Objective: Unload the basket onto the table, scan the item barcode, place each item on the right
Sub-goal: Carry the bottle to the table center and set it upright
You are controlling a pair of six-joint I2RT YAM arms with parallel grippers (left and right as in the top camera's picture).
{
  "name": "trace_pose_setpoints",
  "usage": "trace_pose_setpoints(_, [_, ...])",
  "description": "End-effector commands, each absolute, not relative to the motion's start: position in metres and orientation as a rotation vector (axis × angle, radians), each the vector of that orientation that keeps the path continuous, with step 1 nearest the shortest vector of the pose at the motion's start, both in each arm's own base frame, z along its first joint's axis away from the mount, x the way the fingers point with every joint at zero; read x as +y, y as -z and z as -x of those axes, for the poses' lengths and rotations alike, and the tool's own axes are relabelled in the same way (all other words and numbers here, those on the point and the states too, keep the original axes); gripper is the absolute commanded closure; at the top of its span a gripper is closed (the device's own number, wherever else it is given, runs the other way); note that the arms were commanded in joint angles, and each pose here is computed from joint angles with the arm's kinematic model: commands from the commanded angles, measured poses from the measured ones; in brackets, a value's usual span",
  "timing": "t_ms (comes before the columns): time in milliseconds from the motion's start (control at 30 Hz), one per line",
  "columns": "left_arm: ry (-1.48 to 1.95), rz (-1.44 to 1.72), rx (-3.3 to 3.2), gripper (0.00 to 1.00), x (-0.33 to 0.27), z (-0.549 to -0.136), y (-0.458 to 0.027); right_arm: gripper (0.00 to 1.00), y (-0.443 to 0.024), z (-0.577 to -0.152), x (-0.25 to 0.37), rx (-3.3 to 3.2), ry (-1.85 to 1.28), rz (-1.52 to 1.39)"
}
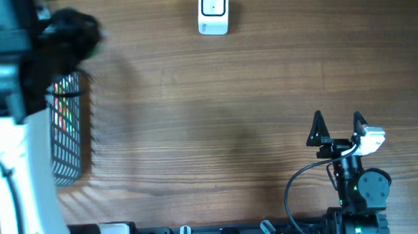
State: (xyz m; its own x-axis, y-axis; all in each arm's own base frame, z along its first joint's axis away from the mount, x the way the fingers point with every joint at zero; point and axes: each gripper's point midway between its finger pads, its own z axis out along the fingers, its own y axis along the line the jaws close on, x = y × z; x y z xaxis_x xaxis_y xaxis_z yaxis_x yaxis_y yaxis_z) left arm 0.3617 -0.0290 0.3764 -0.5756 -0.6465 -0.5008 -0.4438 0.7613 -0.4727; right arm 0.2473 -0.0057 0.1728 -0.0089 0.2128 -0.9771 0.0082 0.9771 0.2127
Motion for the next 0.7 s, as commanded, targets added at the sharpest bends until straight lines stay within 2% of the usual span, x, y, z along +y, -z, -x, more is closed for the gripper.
trace_pose_setpoints(0, [0.363, 0.919, 2.342, 0.51, -0.089, -0.378, -0.34, 0.0, -0.173, -0.247, -0.007, 1.571, -0.149, -0.17])
trace_pose_setpoints(133, [0.312, 0.906, 2.49, 0.5, -0.158, -0.386, -0.284, 0.0, -0.173, -0.247, -0.007, 1.571, -0.149, -0.17])
trace_pose_setpoints(333, [0.153, 0.986, 2.664, 0.48, -0.227, -0.382, -0.187, 0.0, -0.173, -0.247, -0.007, 1.571, -0.149, -0.17])
trace_pose_setpoints(467, [0.064, 1.125, 2.683, 0.46, -0.25, -0.371, -0.145, 0.0, -0.173, -0.247, -0.007, 1.571, -0.149, -0.17])
trace_pose_setpoints(667, [-0.036, 1.315, 2.648, 0.51, -0.276, -0.354, -0.099, 0.0, -0.173, -0.247, -0.007, 1.571, -0.149, -0.17])
